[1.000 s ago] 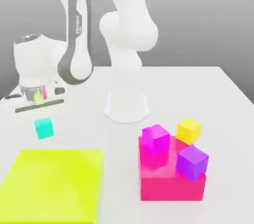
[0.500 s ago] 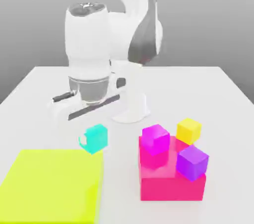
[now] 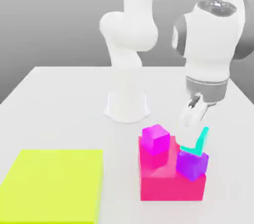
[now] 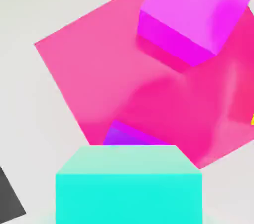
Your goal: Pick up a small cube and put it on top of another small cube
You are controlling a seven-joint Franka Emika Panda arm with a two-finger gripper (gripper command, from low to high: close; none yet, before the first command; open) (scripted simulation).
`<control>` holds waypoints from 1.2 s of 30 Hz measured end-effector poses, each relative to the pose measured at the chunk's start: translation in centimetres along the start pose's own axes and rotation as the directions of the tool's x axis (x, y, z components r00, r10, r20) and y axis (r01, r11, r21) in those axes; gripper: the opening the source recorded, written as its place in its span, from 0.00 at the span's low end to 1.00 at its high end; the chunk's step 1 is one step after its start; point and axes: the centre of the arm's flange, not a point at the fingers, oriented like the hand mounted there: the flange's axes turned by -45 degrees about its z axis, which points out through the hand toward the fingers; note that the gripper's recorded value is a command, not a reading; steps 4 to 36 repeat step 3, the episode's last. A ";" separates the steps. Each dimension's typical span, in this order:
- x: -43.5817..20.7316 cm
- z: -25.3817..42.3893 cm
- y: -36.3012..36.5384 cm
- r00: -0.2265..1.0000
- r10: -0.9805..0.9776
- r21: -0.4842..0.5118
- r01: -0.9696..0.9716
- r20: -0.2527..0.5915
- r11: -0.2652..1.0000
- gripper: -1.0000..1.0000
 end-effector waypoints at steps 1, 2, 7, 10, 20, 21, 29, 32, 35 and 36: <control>0.0 0.5 0.1 1.000 0.000 0.000 0.000 0.003 1.000 1.00; 0.0 0.5 0.1 1.000 -0.001 0.000 0.001 0.003 1.000 1.00; 0.0 0.5 0.1 1.000 -0.001 0.000 0.001 0.003 1.000 1.00; 0.0 0.5 0.1 1.000 -0.001 0.000 0.001 0.003 1.000 1.00; 0.0 0.5 0.1 1.000 -0.001 0.000 0.001 0.003 1.000 1.00; 0.0 0.5 0.1 1.000 -0.001 0.000 0.001 0.003 1.000 1.00; 0.0 0.5 0.1 1.000 -0.001 0.000 0.001 0.003 1.000 1.00; 0.0 0.5 0.1 1.000 -0.001 0.000 0.001 0.003 1.000 1.00; 0.0 0.5 0.1 1.000 -0.001 0.000 0.001 0.003 1.000 1.00; 0.0 0.5 0.1 1.000 -0.001 0.000 0.001 0.003 1.000 1.00</control>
